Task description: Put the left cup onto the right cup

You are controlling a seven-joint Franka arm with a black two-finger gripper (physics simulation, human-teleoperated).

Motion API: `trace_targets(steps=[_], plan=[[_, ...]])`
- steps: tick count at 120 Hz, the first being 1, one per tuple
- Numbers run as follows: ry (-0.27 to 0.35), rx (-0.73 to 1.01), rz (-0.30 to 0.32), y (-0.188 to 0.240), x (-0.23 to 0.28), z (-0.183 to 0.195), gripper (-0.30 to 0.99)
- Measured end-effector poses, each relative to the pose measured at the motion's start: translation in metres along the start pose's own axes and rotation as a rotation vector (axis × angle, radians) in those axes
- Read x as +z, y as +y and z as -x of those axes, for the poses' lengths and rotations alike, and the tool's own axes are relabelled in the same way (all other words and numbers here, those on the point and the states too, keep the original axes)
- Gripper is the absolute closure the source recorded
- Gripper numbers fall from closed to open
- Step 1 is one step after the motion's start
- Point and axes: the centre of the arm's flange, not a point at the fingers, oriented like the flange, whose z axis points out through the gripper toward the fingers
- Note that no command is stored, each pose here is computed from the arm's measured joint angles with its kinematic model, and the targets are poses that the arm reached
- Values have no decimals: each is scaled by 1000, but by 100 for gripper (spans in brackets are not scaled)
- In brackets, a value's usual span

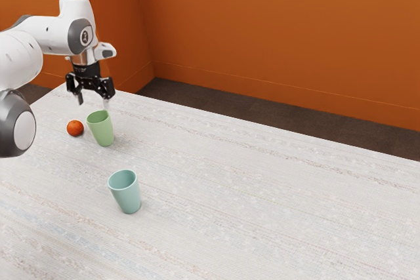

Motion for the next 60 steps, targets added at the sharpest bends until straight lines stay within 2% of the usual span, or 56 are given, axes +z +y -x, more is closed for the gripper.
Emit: trace_targets(steps=[28,60], plan=[[67,50,13,5,14,-17,0],[58,88,31,12,49,-23,0]])
